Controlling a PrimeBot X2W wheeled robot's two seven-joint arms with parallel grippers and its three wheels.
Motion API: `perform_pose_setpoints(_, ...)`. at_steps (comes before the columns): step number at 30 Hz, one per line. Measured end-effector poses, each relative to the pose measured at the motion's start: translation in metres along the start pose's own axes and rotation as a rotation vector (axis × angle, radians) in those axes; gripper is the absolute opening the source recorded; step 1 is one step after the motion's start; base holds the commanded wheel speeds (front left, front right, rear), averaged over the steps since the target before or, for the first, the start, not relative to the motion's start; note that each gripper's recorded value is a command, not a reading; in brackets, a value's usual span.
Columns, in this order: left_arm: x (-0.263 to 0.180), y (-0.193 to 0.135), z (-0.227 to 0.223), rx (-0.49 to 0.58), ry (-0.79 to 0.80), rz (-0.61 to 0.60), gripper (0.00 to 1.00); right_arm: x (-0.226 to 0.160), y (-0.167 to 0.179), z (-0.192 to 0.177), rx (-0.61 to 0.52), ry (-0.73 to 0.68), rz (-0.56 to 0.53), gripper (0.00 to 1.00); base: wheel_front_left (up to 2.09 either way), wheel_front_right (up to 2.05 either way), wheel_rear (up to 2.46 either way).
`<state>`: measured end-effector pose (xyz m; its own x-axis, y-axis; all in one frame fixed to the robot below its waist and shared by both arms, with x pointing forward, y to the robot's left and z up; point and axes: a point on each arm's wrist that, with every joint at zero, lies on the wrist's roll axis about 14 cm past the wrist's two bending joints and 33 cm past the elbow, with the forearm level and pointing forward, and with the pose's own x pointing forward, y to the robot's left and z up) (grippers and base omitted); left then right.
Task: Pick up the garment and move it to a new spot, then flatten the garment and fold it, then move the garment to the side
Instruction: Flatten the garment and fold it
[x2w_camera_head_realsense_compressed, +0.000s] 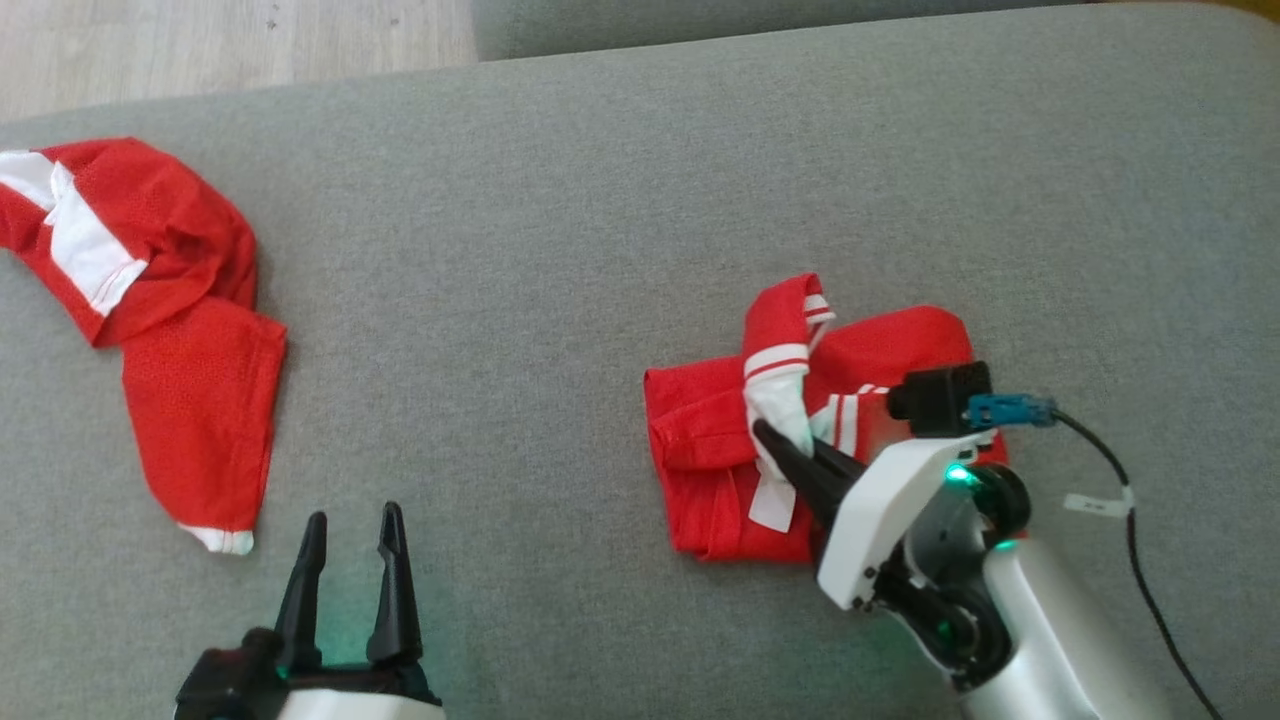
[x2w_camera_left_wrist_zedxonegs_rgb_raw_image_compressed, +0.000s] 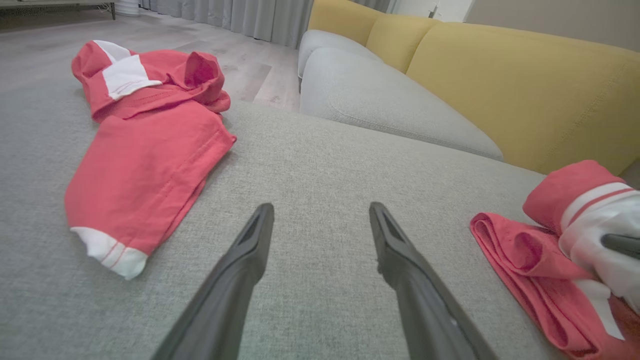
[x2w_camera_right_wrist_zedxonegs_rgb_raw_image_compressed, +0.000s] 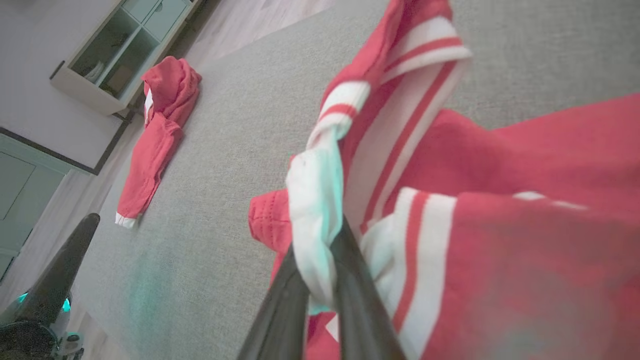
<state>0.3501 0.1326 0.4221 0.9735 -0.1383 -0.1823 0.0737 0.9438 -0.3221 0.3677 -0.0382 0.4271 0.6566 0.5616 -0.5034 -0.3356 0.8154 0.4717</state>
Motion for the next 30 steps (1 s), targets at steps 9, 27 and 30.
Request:
perform_pose_setpoints(9,-0.003,-0.007,-0.001,0.009,0.001,-0.021,1.0,0.0,0.044,0.0,-0.004,-0.053,0.132,1.0,0.0,0.0,0.0)
perform_pose_setpoints(27,-0.026,-0.006,0.003,0.012,-0.021,-0.001,1.0,-0.081,-0.054,0.07,-0.185,-0.486,-0.279,0.98,0.0,0.0,0.0)
perform_pose_setpoints(30,-0.027,-0.005,0.003,0.011,-0.022,0.003,1.0,-0.072,-0.073,0.043,-0.2,-0.385,-0.318,0.0,0.0,0.0,0.0)
